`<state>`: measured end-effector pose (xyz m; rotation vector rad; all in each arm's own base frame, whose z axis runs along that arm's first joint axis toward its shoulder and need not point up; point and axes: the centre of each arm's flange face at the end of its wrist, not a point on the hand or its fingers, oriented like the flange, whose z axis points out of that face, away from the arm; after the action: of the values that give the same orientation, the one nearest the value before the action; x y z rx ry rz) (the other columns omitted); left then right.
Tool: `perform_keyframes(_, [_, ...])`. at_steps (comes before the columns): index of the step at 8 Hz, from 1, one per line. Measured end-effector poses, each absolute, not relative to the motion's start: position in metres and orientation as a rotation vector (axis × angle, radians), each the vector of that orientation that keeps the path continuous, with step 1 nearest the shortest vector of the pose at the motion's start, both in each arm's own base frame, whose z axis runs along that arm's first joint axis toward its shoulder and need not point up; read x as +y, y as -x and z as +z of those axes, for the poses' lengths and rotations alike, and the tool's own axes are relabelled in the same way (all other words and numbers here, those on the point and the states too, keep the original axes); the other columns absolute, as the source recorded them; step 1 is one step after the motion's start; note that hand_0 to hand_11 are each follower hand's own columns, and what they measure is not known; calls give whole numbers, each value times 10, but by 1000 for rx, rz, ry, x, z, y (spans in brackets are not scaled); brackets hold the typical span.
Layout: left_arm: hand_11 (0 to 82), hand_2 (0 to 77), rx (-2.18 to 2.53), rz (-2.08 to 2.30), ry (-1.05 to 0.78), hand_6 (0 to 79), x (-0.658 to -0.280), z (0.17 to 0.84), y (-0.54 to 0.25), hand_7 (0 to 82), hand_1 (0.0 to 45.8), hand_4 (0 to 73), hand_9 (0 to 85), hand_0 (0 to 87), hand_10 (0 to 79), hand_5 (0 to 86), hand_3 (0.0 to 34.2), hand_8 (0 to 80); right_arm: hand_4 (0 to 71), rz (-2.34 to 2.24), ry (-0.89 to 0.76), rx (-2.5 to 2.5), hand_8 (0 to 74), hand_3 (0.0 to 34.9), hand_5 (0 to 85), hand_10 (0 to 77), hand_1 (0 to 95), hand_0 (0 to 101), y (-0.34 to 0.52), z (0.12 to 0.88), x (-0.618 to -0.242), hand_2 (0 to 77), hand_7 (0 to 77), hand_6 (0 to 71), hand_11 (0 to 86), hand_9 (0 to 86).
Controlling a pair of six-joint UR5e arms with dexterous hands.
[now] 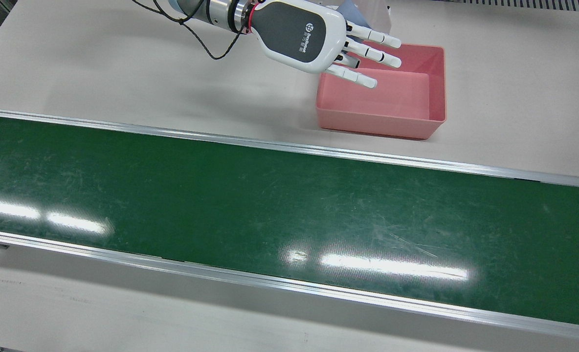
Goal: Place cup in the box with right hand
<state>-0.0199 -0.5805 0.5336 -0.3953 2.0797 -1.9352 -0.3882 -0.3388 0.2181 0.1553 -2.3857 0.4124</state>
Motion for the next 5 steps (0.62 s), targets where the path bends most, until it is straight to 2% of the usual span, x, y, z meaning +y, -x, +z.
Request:
perform_keyframes(1, [0,5,2080,-1935,395,0,-580,534,20,0,5,0,0,0,0,0,0,0,0,407,-125,-2393,355,0,38,5,109,464,394,215,-332,147,185,33,11,496])
perform_keyframes(2, [0,5,2080,-1935,395,0,-581,534,20,0,5,0,0,0,0,0,0,0,0,412,-75,-2393,355,0,38,5,109,464,399,216,-327,147,185,33,11,496])
perform_keyframes(3, [0,5,2081,-1934,395,0,-581,533,20,0,5,0,0,0,0,0,0,0,0,419,-27,-2393,218,0,38,5,147,464,403,217,-322,65,169,54,11,387])
perform_keyframes(4, [0,5,2080,-1934,395,0,-581,534,20,0,5,0,0,0,0,0,0,0,0,423,-1,-2393,27,0,38,5,131,467,405,218,-319,71,109,22,11,262])
perform_keyframes(5, [0,5,2080,-1935,395,0,-581,534,20,0,5,0,0,0,0,0,0,0,0,425,11,-2394,5,0,27,0,125,467,406,218,-318,16,22,22,11,11])
